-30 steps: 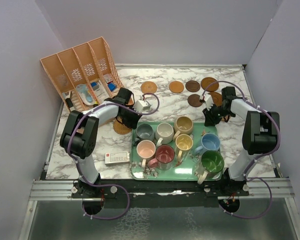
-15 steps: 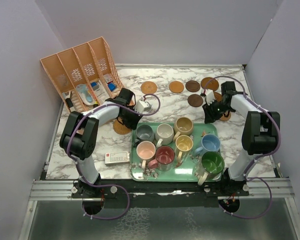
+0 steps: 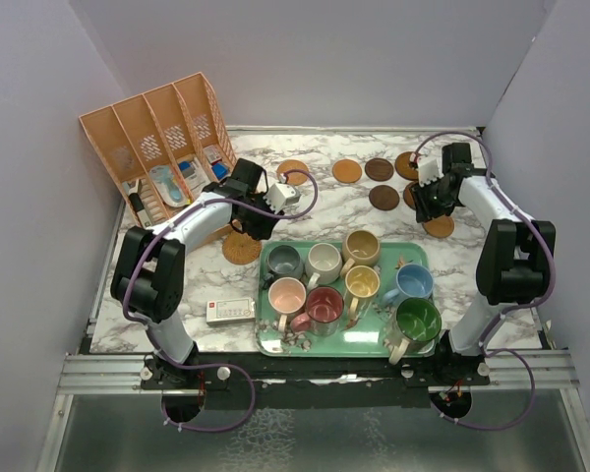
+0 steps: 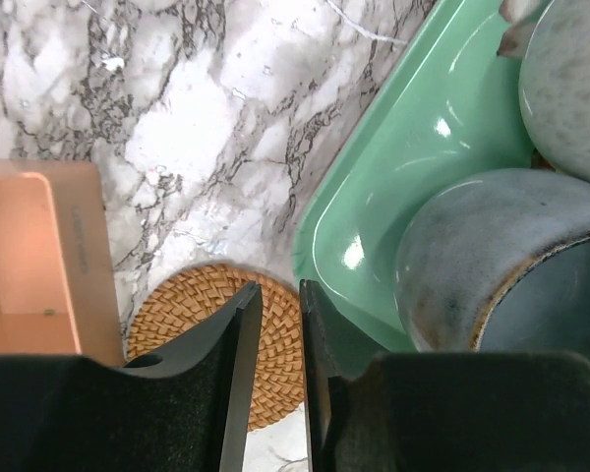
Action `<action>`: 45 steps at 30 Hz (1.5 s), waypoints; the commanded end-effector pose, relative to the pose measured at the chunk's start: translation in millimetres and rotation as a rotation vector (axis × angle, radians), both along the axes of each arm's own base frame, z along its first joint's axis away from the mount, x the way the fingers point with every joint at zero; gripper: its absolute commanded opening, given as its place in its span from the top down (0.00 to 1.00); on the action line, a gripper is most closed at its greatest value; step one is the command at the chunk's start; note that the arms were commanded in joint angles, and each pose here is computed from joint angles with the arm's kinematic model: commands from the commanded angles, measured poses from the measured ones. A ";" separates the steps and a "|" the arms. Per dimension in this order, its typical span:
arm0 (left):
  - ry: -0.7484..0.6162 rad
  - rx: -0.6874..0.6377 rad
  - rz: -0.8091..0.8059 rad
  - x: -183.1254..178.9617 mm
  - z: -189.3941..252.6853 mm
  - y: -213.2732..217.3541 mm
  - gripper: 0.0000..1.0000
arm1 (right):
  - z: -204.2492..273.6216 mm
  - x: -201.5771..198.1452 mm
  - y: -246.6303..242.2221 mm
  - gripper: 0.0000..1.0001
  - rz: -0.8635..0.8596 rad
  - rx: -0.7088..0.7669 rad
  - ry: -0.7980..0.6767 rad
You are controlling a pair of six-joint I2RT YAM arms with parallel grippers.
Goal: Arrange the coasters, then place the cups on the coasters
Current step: Move the tray to the center of the board, then move the coaster to the center of the board.
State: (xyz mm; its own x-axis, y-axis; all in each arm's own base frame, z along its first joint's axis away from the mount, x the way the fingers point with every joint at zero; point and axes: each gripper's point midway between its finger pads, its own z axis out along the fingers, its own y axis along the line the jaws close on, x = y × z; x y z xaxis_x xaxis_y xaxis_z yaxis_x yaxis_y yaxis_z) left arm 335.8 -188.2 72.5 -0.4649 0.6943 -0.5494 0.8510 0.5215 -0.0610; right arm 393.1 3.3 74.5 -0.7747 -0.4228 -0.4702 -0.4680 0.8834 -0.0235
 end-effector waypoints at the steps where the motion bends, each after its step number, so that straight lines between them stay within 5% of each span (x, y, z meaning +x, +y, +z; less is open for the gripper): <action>1: -0.042 -0.012 0.003 6.8 18.4 -0.5 0.73 | -8.1 11.9 -19.8 0.62 -0.100 -0.055 -0.018; 21: -0.065 0.010 0.025 13.7 22.1 4.2 0.70 | -58.4 -2.1 -26.9 0.69 -0.119 -0.069 0.067; 45: -0.090 0.089 0.060 23.0 20.6 29.0 0.69 | -59.0 -39.0 26.3 0.73 0.034 0.195 0.166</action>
